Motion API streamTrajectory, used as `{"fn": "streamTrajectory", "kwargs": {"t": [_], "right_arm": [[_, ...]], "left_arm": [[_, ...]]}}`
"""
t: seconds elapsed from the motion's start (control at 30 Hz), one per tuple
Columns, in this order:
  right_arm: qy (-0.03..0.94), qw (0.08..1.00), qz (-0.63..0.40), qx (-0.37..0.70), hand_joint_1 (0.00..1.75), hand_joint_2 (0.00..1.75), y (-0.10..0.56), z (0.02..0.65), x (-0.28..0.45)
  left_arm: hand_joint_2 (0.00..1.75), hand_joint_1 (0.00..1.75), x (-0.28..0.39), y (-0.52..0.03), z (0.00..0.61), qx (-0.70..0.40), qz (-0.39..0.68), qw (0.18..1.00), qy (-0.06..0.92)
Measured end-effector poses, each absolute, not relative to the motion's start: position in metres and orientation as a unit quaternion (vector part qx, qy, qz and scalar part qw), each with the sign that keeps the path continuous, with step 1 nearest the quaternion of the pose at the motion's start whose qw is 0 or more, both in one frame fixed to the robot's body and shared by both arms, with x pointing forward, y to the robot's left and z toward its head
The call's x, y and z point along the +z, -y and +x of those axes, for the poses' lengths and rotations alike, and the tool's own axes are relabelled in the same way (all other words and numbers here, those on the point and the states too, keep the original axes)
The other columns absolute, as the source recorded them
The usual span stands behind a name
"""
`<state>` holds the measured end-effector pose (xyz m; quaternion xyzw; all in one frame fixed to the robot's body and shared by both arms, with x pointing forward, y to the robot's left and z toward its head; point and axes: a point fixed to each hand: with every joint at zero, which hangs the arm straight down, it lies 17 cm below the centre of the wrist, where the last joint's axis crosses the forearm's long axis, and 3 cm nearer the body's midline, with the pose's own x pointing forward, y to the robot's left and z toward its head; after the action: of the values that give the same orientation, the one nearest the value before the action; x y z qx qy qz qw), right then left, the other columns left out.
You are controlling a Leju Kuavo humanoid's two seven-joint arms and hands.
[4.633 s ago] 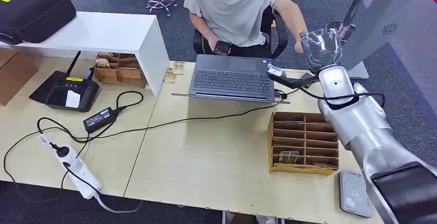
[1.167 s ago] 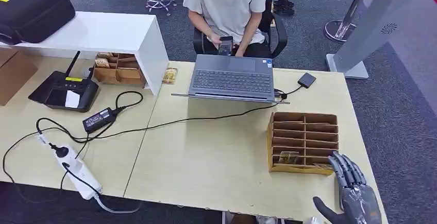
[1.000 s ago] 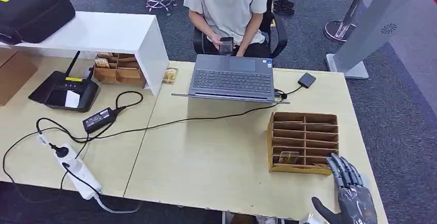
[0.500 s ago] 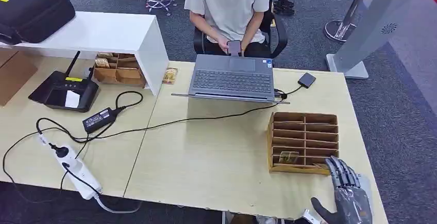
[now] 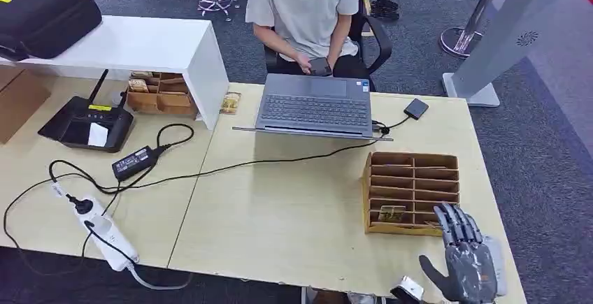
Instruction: Pass the card to the sensor for recognition and then transmit it.
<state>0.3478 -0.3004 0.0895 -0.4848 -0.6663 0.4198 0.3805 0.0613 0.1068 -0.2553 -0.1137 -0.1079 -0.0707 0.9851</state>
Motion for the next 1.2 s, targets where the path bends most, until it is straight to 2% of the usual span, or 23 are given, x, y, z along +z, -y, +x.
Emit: {"fn": "streamTrajectory", "kwargs": {"t": [0.27,0.43,0.7,0.97,1.2], "right_arm": [[0.644,0.374,-0.517,0.423,0.0,1.75,0.314,0.362,0.091],[0.605,0.339,-0.549,0.466,0.0,1.75,0.346,0.367,0.093],[0.553,0.287,-0.578,0.526,0.0,1.75,0.4,0.362,0.102],[0.54,0.271,-0.586,0.54,0.0,1.75,0.412,0.362,0.107],[0.556,0.254,-0.569,0.55,0.0,1.75,0.39,0.359,0.107]], "left_arm": [[1.75,0.0,-0.255,-0.106,0.061,-0.078,-0.116,0.984,0.108],[1.75,0.0,-0.255,-0.108,0.062,-0.091,-0.116,0.983,0.11],[1.75,0.0,-0.255,-0.119,0.086,-0.142,-0.066,0.971,0.182],[1.75,0.0,-0.253,-0.111,0.085,-0.142,-0.082,0.97,0.178],[1.75,0.0,-0.252,-0.106,0.081,-0.139,-0.098,0.971,0.168]]}}
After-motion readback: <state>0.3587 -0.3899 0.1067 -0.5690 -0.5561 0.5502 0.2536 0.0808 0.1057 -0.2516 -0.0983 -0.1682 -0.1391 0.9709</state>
